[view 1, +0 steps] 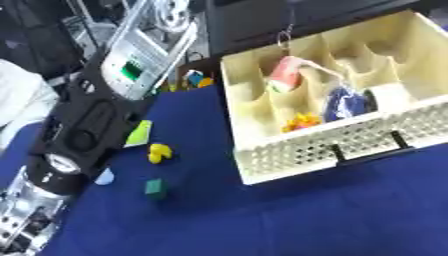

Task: Pick up objects from table and place into drawer.

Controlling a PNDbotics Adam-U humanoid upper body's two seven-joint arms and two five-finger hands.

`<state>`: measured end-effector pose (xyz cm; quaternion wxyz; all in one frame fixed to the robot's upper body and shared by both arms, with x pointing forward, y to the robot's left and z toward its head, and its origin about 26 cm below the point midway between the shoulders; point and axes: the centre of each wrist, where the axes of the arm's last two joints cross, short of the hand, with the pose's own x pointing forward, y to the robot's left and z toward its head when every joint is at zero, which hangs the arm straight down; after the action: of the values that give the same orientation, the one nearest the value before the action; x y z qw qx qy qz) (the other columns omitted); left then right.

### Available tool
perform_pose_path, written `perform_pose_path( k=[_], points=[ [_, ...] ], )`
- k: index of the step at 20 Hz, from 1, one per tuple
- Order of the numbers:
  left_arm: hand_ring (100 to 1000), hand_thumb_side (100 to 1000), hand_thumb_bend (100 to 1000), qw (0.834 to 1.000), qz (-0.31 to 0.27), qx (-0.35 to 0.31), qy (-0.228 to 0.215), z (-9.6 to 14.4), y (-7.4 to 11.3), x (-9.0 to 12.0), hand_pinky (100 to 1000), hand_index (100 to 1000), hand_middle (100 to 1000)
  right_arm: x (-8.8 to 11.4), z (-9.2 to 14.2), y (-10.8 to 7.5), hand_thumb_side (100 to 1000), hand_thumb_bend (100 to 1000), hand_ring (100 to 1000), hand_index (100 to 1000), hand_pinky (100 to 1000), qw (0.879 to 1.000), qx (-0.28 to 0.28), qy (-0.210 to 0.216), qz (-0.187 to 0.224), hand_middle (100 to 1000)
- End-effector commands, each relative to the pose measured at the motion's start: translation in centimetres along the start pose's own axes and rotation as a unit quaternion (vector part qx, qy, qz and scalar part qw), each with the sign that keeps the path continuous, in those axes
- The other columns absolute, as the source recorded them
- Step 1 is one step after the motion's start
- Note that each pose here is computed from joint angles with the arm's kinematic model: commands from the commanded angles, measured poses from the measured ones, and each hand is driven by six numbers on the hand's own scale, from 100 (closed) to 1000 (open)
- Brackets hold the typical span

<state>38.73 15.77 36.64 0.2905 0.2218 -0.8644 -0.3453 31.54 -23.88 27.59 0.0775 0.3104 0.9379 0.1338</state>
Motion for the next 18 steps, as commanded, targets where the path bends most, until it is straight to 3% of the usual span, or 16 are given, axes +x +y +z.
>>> perform_pose_path(
  k=[1,2,6,12,18],
  points=[
    [608,610,558,1.0,-0.02,-0.01,-0.002,-0.2,0.2,-1.0,375,687,542,0.1,-0.8,0.1,1000,100,632,763,597,0.999,-0.028,-0.027,-0.018,604],
    [666,623,620,1.0,-0.025,-0.018,0.0,-0.2,0.0,-1.4,450,747,597,0.1,-0.9,0.1,1000,100,632,763,596,0.999,-0.029,-0.027,-0.017,603],
    [756,662,750,0.997,-0.049,-0.056,0.008,0.2,-0.7,-3.1,565,855,703,0.0,-0.8,0.0,1000,100,632,762,597,0.999,-0.032,-0.026,-0.013,602],
    [757,671,756,0.996,-0.044,-0.074,0.009,0.6,-0.1,-3.8,563,847,696,-0.1,-0.8,-0.2,1000,100,633,762,597,0.999,-0.034,-0.025,-0.008,603],
    [729,653,692,1.0,-0.023,-0.015,-0.008,1.5,1.8,-3.2,523,792,657,-0.2,-0.8,-0.4,1000,100,632,761,596,0.999,-0.031,-0.028,-0.001,603]
  ],
)
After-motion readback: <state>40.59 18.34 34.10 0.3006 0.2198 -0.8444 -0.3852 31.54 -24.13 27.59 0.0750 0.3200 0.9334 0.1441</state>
